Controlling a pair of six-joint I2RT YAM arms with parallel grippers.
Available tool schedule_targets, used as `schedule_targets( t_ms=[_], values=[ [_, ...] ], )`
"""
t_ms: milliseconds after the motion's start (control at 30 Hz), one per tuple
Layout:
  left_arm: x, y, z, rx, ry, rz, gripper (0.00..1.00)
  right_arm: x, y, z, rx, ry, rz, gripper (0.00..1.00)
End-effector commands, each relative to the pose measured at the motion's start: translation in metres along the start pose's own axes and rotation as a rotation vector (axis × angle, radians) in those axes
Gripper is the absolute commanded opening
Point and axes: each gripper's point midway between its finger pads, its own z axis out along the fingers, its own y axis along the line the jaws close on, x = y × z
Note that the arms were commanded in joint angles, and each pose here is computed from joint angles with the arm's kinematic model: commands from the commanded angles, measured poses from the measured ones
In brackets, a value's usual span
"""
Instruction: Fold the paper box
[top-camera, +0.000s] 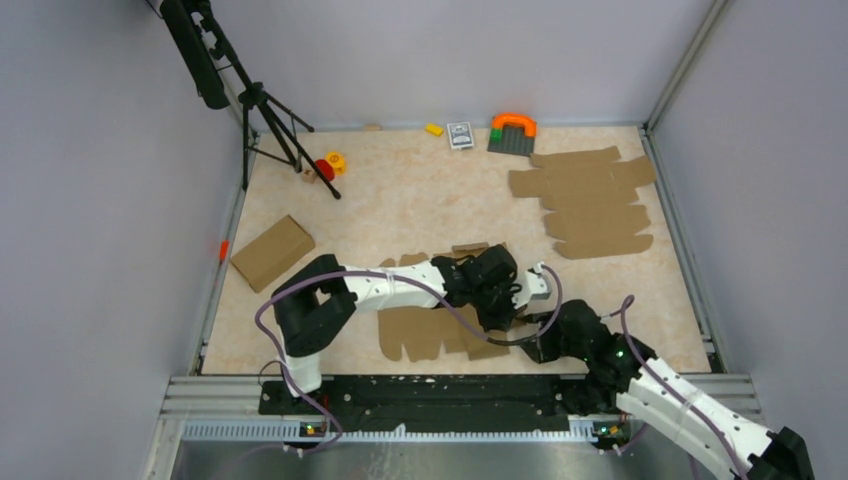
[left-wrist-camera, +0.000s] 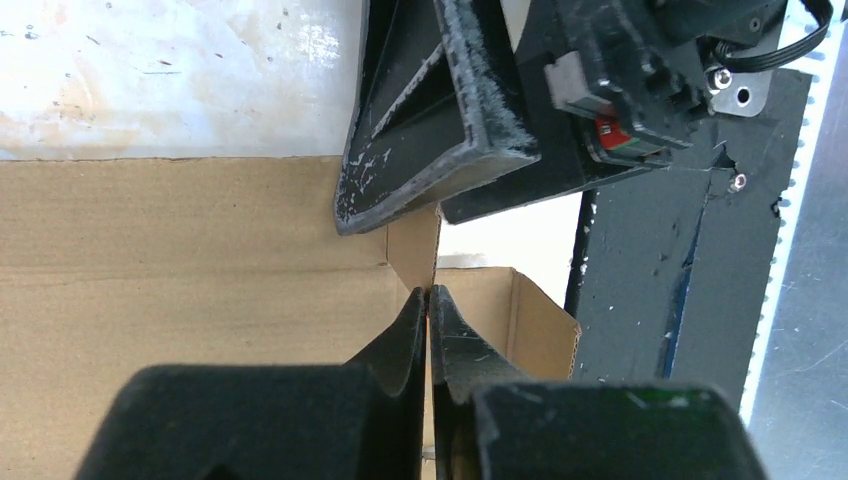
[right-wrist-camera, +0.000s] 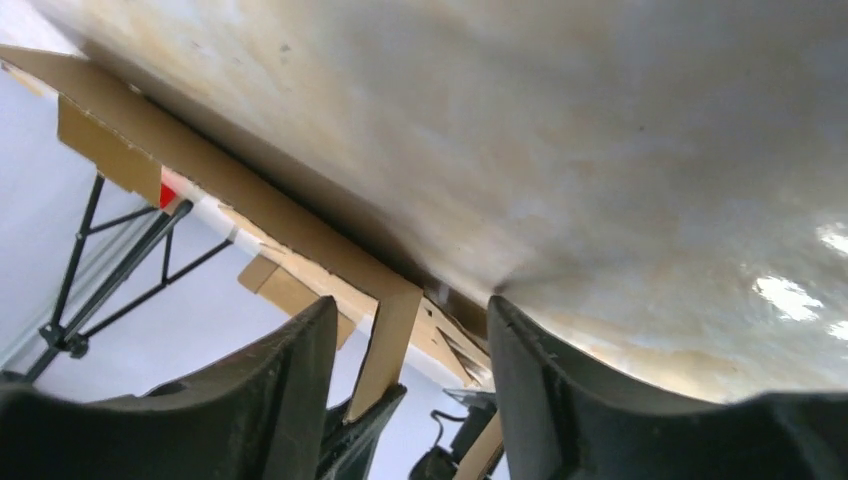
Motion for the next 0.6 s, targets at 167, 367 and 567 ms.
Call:
schedule_targets(
  t_ms=[167,367,567],
  values=[
    [-0.021,-0.002,-0.004,0.060,-0.050,-0.040,0.00,-0.027,0.033,-0.033,-0.125,-0.199,-0.181,0.76],
    [-0.019,0.005,-0.003,0.089,-0.044,-0.111,0.00,-0.036,0.049,-0.046,-0.167,-0.304,-0.539,0.73],
    [-0.015,0.019,-0.001,0.140,-0.025,-0.219,0.00,-0.007,0.065,-0.052,-0.290,-0.209,-0.974,0.48]
  ],
)
